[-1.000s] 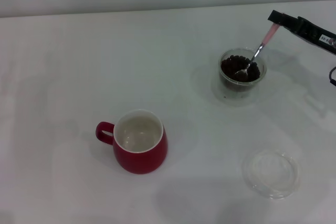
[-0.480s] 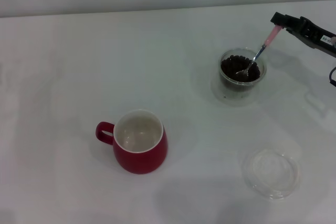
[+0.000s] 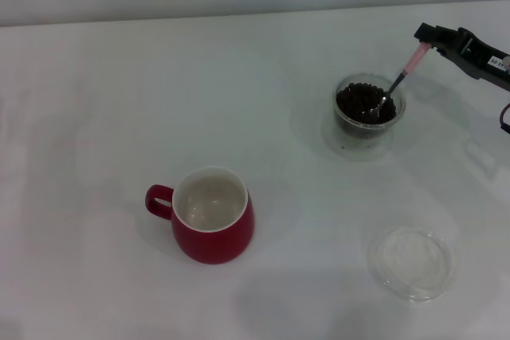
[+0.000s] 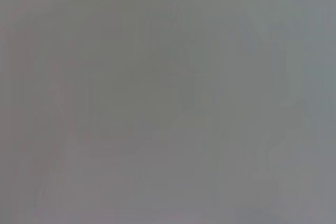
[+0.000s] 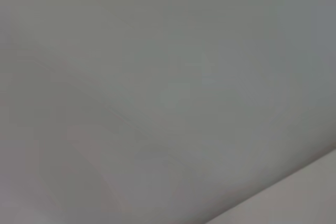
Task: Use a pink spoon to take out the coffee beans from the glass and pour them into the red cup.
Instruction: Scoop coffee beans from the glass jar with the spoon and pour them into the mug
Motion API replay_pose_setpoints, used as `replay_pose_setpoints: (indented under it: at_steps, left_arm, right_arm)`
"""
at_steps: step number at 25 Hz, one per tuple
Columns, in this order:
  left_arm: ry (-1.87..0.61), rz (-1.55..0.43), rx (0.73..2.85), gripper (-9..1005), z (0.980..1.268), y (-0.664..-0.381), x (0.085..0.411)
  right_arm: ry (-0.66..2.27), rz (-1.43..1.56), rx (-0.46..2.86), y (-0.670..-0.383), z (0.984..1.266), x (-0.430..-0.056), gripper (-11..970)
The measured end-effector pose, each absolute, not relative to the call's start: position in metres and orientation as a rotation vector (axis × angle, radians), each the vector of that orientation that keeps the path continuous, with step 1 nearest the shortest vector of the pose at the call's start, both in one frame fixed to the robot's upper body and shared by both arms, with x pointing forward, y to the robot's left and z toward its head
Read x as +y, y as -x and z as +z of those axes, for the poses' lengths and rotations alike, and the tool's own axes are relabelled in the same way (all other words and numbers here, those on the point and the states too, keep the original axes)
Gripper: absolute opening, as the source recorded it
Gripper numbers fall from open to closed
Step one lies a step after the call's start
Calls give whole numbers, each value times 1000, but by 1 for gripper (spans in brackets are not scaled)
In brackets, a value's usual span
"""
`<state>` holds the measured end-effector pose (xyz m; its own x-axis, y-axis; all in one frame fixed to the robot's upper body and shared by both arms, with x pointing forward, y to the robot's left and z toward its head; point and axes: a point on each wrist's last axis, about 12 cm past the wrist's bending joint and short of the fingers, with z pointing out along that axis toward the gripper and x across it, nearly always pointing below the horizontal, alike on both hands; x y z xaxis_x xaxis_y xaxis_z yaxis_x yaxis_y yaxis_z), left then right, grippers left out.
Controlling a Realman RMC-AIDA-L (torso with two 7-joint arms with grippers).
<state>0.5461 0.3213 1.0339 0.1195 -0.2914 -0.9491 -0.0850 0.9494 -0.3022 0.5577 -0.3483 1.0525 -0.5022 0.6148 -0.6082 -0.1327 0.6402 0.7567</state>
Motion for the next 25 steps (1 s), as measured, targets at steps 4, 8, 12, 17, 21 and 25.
replay_pose_setpoints:
  at_steps: [4, 8, 12, 17, 21, 25]
  left_arm:
    - [314, -153, 1451, 758, 1034, -546, 322]
    - [314, -153, 1450, 758, 1034, -545, 322]
    - [310, -154, 1439, 757, 1035, -545, 322]
    - [309, -151, 1432, 758, 1035, -544, 323]
    - [307, -150, 1432, 758, 1035, -543, 323]
    - [307, -151, 1435, 758, 1034, -542, 323]
  right_arm:
    - [-419, 979, 1888, -558, 1051, -348, 152]
    - [-448, 992, 1887, -558, 1050, -348, 152]
    - [-474, 1000, 1885, -558, 1050, -348, 152]
    - [-513, 1019, 1877, -558, 1050, -349, 152]
    - [-545, 1037, 1871, -558, 1051, -350, 152]
    - [-573, 1055, 1864, -559, 1053, -352, 152]
